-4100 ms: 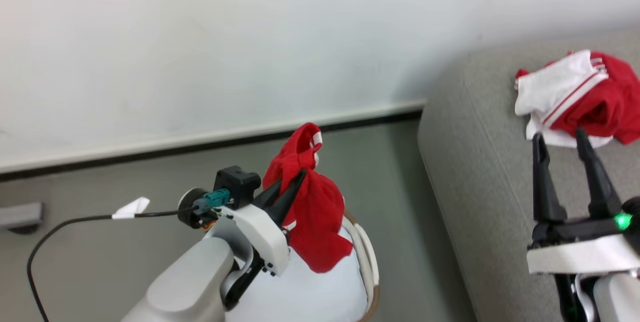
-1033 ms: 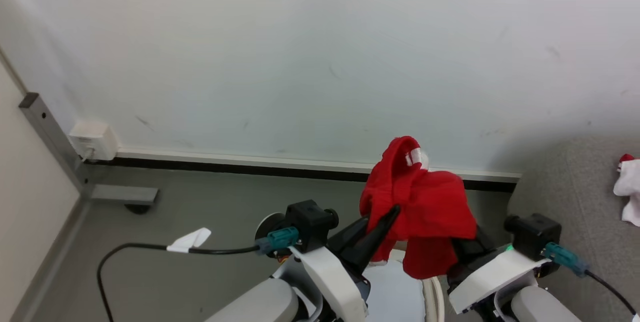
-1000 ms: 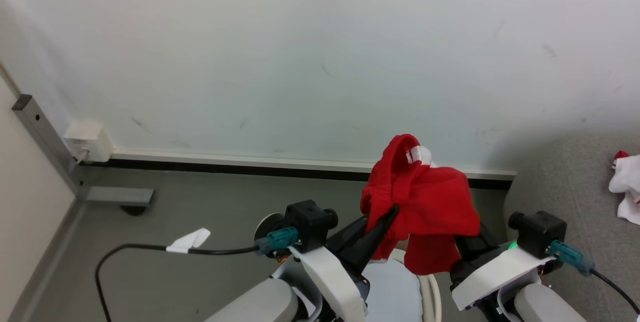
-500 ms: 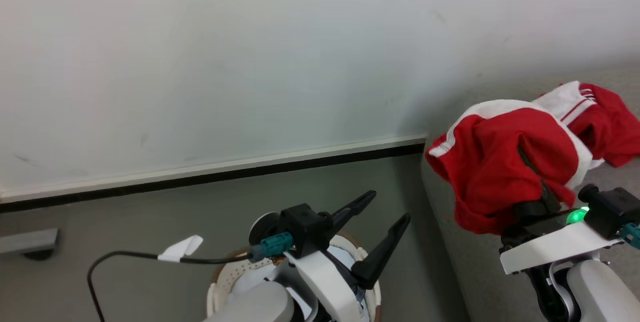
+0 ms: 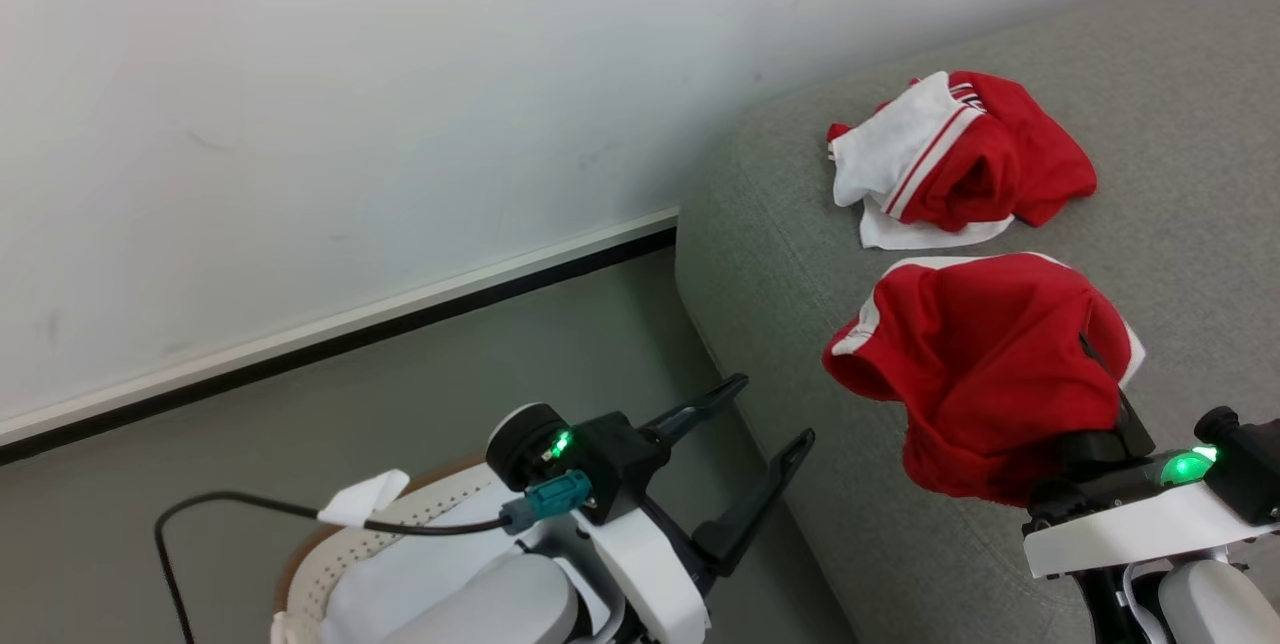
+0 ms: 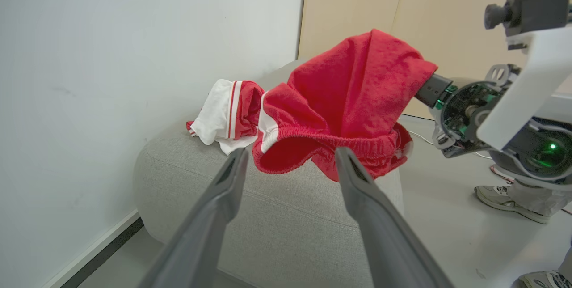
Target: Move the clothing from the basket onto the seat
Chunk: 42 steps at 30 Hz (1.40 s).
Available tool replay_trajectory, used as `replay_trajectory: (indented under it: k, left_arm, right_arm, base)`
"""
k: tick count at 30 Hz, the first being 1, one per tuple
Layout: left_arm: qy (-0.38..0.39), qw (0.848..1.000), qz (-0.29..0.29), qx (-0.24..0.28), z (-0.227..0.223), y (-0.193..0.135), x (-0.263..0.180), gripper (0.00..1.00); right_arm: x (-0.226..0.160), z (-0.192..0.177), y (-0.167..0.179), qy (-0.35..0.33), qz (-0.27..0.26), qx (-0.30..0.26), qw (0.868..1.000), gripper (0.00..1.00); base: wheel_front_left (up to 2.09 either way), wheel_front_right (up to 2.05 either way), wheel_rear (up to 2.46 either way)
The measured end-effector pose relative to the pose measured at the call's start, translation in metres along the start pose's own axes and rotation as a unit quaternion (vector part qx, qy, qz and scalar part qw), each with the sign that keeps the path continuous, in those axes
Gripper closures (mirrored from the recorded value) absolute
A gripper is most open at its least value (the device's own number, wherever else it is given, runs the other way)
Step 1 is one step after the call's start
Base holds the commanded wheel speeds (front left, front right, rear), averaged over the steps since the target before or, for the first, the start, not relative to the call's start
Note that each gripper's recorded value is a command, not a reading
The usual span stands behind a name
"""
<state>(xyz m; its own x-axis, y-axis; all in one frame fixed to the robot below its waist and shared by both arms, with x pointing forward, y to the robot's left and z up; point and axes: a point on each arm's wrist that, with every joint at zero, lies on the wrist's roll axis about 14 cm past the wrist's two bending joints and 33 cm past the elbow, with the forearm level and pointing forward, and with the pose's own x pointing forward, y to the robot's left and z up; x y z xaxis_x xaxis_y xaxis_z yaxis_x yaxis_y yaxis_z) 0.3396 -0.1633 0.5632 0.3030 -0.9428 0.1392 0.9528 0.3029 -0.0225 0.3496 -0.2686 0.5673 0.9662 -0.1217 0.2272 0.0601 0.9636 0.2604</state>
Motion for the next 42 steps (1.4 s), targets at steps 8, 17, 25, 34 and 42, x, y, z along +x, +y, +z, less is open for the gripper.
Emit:
replay_trajectory:
  k: [8,17,25,34,42]
  left_arm:
    - [0.003,1.0,-0.026,-0.011,-0.013,-0.003,0.015,0.0]
    - [-0.005,1.0,-0.021,-0.015,-0.02,0.017,0.013,0.0]
    - [0.007,1.0,0.005,-0.023,-0.04,0.057,0.0,0.0]
    - [0.03,0.997,0.063,-0.045,-0.082,0.118,-0.028,0.0]
    - [0.044,0.991,0.109,-0.064,-0.113,0.153,-0.051,0.0]
  right_arm:
    - [-0.01,0.001,-0.017,0.0,-0.035,-0.007,0.999,1.0]
    - [0.007,-0.001,-0.032,0.009,-0.038,-0.049,0.998,1.0]
    - [0.046,0.018,-0.074,-0.007,-0.063,-0.114,0.991,1.0]
    - [0.081,-0.006,-0.14,0.034,-0.123,-0.16,0.979,1.0]
    - [0.093,-0.076,-0.189,0.163,-0.168,-0.162,0.959,1.0]
  base:
    - [0.0,0.0,0.0]
    - [0.0,0.0,0.0]
    - [0.0,0.0,0.0]
    - [0.0,0.0,0.0]
    - [0.0,0.0,0.0]
